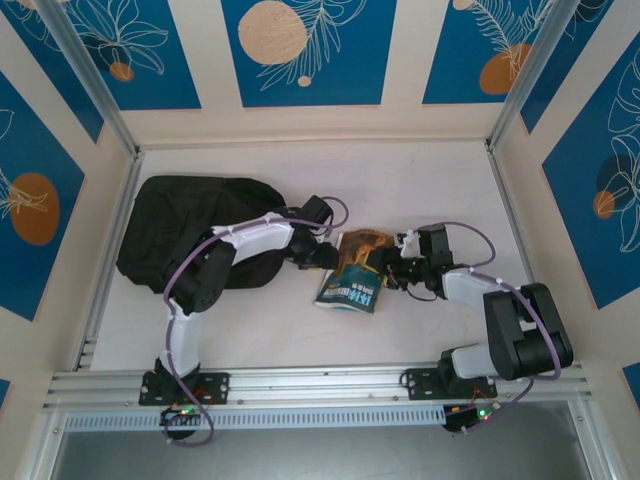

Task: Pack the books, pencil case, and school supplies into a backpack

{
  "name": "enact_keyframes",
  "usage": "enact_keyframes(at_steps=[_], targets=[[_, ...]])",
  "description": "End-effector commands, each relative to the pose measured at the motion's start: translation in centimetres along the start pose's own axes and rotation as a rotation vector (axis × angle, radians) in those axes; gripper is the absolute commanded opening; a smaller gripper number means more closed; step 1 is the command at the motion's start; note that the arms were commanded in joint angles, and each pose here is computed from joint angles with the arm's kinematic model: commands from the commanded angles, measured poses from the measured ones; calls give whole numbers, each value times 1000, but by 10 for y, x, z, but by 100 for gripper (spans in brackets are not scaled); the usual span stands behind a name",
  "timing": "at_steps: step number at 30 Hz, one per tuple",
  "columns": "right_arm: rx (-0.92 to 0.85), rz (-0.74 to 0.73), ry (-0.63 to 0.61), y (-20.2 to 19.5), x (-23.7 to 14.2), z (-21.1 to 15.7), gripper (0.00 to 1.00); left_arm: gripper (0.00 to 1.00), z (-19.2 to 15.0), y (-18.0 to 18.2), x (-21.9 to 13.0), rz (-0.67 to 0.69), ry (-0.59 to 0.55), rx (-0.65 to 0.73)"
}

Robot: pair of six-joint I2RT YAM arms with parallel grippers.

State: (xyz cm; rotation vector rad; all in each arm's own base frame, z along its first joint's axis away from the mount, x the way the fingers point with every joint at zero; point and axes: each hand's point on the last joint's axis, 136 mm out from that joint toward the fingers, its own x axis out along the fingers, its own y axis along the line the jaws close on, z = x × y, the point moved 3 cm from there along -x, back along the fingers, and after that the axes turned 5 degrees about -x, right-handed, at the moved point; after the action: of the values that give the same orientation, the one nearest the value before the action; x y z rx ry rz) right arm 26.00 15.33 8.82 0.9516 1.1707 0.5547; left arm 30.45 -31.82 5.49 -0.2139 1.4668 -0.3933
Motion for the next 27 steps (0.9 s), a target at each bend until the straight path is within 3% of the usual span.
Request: enact_keyframes(at_steps=[1, 6, 12, 17, 21, 27], targets=[[-10, 2, 11, 1, 1, 1, 48, 50, -17, 0, -1, -6, 35, -19], [-19, -41, -3, -3, -1, 3, 18, 51, -15, -4, -20, -23, 0, -13], [-91, -108, -57, 9, -20, 6, 1, 55, -11, -11, -65, -33, -74, 25], [-273, -80, -137, 49, -50, 1, 0, 65, -15, -23, -119, -110, -155, 102], [-457, 42, -199, 102, -79, -8, 0, 73, -23, -36, -172, -231, -258, 198], [-677, 302, -125, 175, -101, -40, 0, 77, -45, -59, -229, -488, -361, 342]])
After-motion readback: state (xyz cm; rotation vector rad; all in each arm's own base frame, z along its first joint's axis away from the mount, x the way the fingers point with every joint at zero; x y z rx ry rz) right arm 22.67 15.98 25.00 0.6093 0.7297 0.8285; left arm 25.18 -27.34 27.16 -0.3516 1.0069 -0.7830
